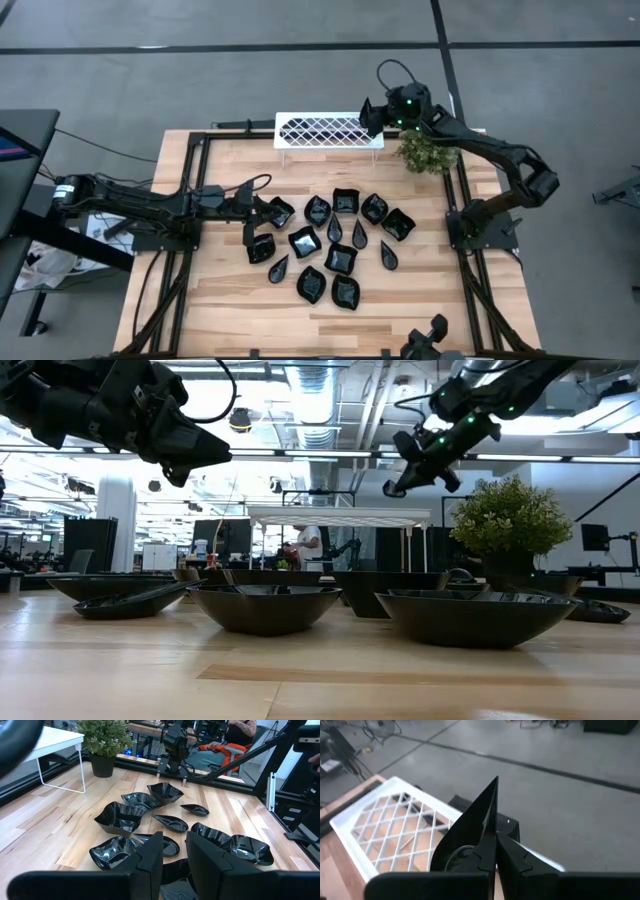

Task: Pick & Place Mini shaped plates
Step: Put the drop shaped plate on the shelf

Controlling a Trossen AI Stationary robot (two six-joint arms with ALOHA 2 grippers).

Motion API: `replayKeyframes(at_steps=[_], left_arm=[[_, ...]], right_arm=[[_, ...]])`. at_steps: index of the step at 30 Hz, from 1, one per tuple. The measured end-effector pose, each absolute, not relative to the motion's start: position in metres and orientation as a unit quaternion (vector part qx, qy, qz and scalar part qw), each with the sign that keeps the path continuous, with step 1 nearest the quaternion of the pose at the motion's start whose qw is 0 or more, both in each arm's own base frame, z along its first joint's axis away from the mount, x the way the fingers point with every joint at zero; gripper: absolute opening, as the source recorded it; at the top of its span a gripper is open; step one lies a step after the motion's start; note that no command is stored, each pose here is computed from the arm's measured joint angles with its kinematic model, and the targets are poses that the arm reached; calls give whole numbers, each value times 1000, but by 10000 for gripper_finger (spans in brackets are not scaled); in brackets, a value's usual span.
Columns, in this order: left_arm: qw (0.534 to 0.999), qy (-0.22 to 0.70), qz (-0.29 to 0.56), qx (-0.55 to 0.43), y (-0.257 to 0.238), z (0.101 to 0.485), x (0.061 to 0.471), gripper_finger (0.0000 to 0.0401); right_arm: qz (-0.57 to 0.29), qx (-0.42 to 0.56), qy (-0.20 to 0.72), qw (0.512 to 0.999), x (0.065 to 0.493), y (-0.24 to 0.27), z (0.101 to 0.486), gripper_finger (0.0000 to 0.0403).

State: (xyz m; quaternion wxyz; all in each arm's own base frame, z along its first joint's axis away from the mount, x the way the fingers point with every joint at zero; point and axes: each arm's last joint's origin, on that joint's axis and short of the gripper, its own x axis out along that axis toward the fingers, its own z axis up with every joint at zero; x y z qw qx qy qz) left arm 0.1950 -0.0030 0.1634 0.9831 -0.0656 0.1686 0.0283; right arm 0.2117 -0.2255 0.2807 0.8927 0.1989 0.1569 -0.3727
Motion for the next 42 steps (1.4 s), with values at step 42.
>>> replayKeyframes(at_steps=[42], left_arm=[[983,167,28,-66,-3,164,195,88]], right_arm=[[-379,224,239,866,215,-222,265,1]])
